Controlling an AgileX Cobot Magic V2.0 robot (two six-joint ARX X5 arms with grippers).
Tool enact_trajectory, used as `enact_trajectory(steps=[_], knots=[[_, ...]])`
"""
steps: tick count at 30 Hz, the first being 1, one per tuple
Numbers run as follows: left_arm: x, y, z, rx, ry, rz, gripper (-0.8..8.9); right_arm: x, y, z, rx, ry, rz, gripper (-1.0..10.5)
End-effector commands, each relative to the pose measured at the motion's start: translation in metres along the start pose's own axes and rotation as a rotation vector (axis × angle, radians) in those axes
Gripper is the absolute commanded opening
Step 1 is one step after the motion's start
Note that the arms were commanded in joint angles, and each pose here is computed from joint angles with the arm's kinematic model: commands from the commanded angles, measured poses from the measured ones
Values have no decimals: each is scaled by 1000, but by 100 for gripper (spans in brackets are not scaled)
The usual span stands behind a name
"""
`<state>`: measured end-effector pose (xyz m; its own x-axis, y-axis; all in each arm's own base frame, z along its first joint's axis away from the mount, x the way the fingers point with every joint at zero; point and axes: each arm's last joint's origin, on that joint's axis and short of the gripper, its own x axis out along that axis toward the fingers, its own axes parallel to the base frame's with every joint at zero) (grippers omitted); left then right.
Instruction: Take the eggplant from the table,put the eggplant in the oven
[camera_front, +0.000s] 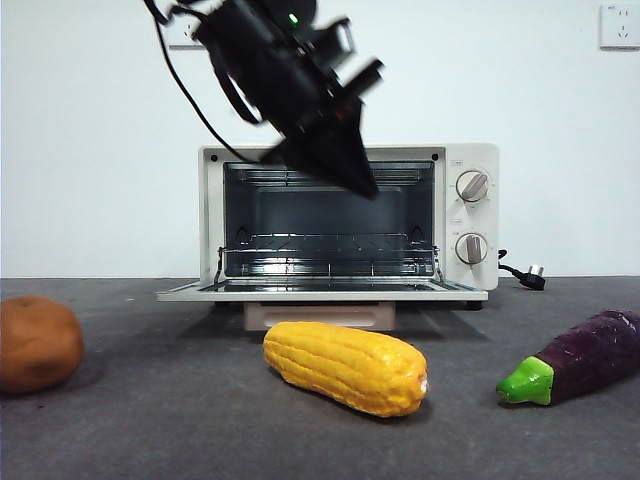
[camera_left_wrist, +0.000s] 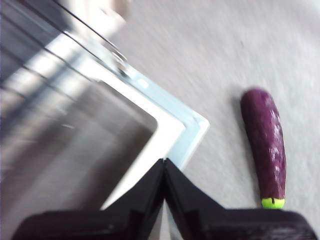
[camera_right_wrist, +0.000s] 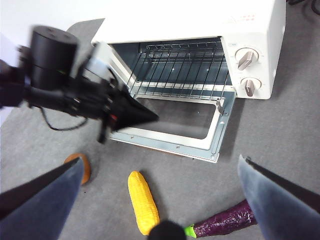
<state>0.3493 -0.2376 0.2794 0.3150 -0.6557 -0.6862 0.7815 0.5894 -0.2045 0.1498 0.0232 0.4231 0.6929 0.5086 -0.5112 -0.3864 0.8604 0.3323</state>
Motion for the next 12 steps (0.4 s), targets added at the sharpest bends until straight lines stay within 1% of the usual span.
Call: enact_trajectory(steps=[1, 7, 12], knots=[[-35, -1, 9, 2, -81, 29, -6, -1, 1, 1, -6, -2, 3, 598], [-110, -7, 20, -5, -228, 99, -6, -1, 1, 0, -3, 5, 2, 598], [-172, -20, 15, -10, -305, 255, -6, -1, 1, 0, -2, 8, 2, 597]])
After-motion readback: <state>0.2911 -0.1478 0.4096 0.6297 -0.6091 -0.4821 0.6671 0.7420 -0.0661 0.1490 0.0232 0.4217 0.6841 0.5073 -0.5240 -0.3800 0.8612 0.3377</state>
